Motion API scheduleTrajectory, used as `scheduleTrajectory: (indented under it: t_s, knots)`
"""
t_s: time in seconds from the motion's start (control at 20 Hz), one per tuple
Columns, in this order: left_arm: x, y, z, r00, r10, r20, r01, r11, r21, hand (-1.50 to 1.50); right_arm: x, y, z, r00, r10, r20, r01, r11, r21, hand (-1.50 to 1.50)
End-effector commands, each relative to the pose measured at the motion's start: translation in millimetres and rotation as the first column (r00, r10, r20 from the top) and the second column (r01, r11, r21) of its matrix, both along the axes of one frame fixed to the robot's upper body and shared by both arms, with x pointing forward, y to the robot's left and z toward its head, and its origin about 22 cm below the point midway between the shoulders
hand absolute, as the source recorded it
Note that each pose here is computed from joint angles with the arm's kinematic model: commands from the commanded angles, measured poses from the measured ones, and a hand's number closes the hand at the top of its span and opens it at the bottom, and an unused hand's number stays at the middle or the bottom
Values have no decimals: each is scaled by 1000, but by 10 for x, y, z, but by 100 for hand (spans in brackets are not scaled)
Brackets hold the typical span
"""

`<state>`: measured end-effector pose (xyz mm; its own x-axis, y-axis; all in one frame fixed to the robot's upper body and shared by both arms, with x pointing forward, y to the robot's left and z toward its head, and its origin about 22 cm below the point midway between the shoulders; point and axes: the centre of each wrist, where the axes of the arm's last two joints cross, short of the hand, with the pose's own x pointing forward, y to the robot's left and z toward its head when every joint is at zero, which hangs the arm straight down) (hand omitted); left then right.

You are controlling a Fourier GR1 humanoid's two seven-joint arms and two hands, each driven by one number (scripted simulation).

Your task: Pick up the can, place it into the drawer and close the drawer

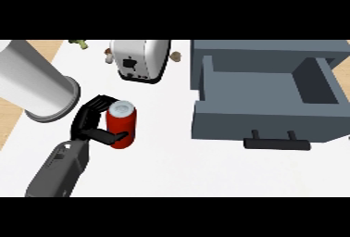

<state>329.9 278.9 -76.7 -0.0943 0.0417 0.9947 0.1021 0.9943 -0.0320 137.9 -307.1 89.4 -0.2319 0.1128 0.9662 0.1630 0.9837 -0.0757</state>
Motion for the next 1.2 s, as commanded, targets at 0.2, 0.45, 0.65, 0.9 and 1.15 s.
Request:
scheduleTrajectory:
  t_s: [0.2,0.45,0.65,0.9,1.15]
  knots:
    - [164,-677,756,993,76,89,-76,997,0,150,9,22,6,1000,13,9,-13,1000,-2,-150]
    - [181,-1159,1337,991,55,121,-57,998,13,150,-43,14,105,999,5,32,-5,1000,12,-150]
    - [272,-1374,1730,994,25,105,-30,999,42,150,-38,25,95,1000,10,16,-10,1000,-13,-150]
    - [161,-1616,2270,993,-24,115,17,998,63,150,56,-71,145,999,15,31,-15,1000,6,-150]
    - [463,-1986,2604,986,-45,160,31,995,94,150,144,-8,46,1000,11,6,-11,1000,10,-150]
